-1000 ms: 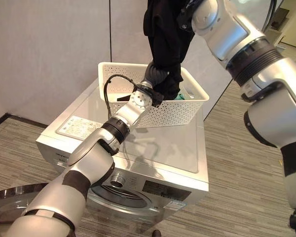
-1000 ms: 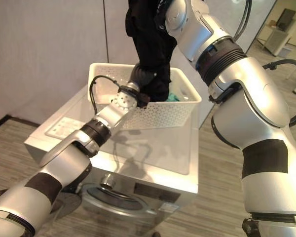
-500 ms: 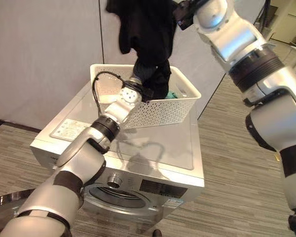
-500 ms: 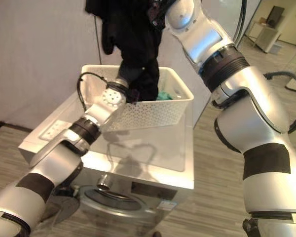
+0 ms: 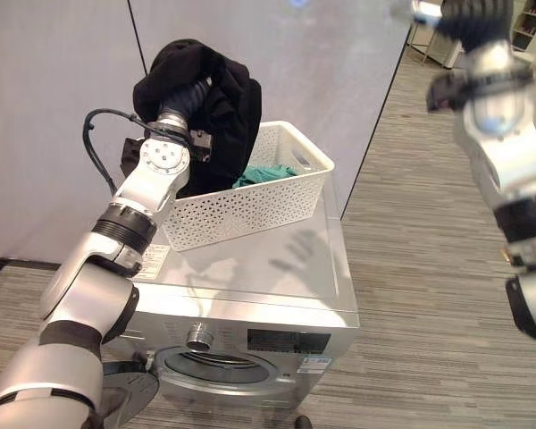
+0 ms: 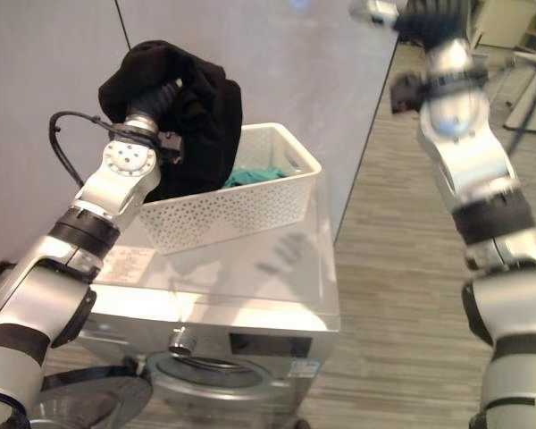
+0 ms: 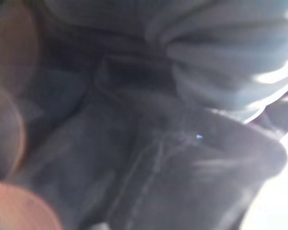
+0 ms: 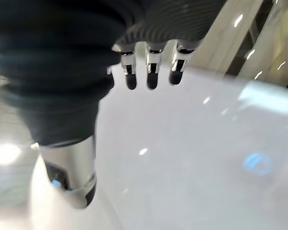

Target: Grab the laundry basket,head to the washer,open it,put in the laundry and shut it.

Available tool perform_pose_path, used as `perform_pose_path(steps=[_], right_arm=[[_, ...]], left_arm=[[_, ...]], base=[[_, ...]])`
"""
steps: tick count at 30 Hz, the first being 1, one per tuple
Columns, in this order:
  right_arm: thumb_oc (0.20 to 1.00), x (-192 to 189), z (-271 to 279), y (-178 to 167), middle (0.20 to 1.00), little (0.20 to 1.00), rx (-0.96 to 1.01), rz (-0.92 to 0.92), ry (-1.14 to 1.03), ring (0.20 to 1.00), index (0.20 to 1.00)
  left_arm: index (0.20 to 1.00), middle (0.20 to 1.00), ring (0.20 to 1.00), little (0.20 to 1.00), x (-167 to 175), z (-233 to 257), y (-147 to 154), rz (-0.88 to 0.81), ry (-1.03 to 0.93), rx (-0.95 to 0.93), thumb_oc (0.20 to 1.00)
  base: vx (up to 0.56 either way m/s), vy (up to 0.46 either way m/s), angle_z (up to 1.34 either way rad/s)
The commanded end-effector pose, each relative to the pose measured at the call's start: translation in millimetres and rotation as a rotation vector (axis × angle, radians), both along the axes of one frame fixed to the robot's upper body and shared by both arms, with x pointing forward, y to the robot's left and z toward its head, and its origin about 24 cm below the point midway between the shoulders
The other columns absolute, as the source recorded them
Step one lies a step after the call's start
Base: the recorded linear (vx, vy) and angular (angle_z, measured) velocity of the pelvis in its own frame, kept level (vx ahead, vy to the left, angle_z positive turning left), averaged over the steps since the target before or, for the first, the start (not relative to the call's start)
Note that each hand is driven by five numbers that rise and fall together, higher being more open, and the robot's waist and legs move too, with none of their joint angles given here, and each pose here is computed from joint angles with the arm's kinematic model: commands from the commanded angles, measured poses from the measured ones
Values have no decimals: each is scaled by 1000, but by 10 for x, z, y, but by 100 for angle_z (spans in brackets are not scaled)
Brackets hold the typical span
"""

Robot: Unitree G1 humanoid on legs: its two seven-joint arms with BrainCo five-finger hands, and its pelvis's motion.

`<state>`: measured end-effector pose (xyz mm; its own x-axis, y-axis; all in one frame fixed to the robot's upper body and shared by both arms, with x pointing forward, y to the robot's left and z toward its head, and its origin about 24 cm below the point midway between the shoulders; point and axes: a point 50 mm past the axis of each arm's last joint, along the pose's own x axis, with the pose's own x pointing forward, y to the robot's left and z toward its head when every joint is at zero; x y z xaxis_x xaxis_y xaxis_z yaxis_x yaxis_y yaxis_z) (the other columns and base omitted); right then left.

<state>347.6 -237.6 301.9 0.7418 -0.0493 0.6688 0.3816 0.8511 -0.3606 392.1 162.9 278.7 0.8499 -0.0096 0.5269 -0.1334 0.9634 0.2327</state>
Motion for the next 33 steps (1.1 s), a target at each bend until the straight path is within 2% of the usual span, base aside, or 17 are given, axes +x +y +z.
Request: perform_pose_path(steps=[1, 2, 9, 13, 20, 24, 28, 33], right_arm=[[1000, -68, 320, -144, 1000, 1000, -37, -133, -131, 1000, 1000], [1000, -56, 116, -181, 1000, 1000, -21, -139, -85, 1000, 1000], [1000, -98, -433, -344, 1000, 1000, 22, -171, 46, 1000, 1000], [1000, -163, -571, -472, 1000, 1000, 25, -215, 79, 1000, 1000], [1000, -369, -1053, -731, 1000, 1000, 21, -283, 229, 1000, 1000], [1000, -492, -1278, -836, 1000, 1000, 33, -308, 303, 1000, 1000], [1000, -613, -1515, -934, 1000, 1000, 78, -350, 364, 1000, 1000], [1000, -700, -1676, -995, 1000, 1000, 109, -382, 405, 1000, 1000]], left_arm=[[200, 200, 200, 200, -165, 808, 60, 59, -291, 23, 200], [200, 200, 200, 200, -198, 930, 79, 76, -322, 38, 200], [200, 200, 200, 200, -387, 1437, 131, 120, -453, 73, 200], [200, 200, 200, 200, -493, 1598, 122, 110, -514, 68, 200], [200, 200, 200, 200, -870, 1845, 197, 120, -702, 124, 200], [200, 200, 200, 200, -1089, 1858, 428, 196, -779, 192, 200], [200, 200, 200, 200, -1339, 1752, 792, 306, -827, 240, 200], [200, 200, 200, 200, -1515, 1696, 970, 348, -855, 267, 200]], base=[[0, 0, 0], [0, 0, 0], [1, -9, 1], [3, -10, 3], [5, -24, 15], [-4, -20, 14], [-25, -12, 13], [-26, 8, 12]])
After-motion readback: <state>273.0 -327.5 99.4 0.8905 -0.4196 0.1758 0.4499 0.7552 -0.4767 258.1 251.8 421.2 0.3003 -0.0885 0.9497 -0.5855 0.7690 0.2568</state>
